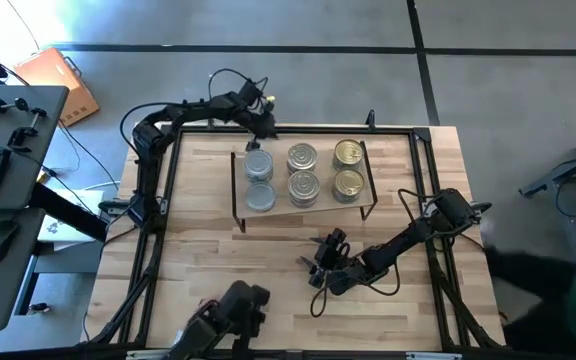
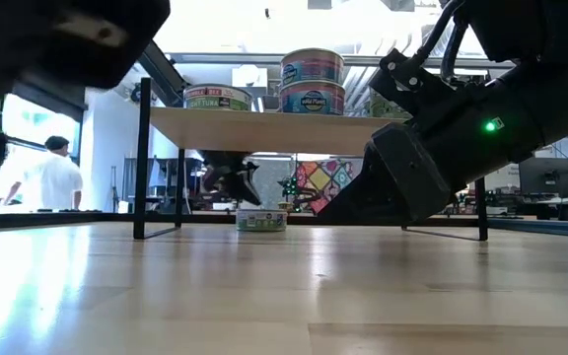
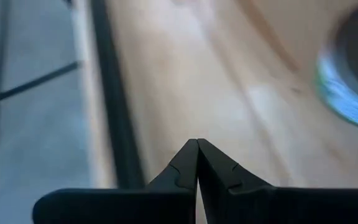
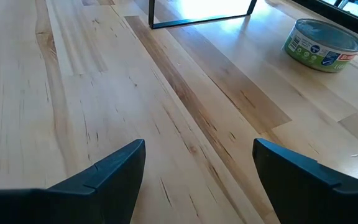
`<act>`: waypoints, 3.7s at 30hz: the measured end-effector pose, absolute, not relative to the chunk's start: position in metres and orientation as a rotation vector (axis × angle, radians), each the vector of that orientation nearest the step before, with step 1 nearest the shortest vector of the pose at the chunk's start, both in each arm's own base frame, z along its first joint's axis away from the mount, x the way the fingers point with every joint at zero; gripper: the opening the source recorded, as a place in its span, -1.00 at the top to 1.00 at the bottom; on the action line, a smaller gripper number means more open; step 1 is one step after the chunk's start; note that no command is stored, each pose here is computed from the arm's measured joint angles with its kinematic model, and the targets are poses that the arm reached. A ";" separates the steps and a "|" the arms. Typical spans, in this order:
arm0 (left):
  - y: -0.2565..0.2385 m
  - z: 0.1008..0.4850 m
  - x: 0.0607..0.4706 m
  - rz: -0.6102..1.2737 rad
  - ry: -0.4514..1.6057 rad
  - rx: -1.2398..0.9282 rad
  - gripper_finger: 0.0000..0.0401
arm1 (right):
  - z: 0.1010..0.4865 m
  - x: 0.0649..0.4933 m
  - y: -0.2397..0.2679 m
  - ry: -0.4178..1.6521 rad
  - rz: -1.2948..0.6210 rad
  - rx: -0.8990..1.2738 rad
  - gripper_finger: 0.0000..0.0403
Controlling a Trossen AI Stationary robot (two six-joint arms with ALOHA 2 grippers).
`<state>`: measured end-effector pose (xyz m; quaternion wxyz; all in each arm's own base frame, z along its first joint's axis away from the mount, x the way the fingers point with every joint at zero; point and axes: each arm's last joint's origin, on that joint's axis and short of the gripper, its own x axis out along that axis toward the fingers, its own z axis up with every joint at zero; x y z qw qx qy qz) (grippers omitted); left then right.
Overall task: Stack canned seafood by type on shelf
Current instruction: Adjust the shelf
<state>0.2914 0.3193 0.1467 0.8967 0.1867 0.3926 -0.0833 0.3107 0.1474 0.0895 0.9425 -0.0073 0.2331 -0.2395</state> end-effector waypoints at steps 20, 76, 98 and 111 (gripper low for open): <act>0.275 0.332 0.270 0.314 0.663 0.545 1.00 | 0.143 0.273 0.163 0.639 -0.305 -0.005 -0.44; -0.152 0.173 0.158 0.509 0.335 0.037 -0.06 | 0.173 0.126 0.117 0.695 -0.452 0.045 0.00; -0.116 0.177 0.187 0.757 0.263 0.054 0.08 | 0.256 0.106 0.066 0.816 -0.743 0.170 0.01; -0.103 0.176 0.195 0.798 0.326 0.102 0.25 | 0.235 0.131 0.051 0.746 -0.679 0.142 0.01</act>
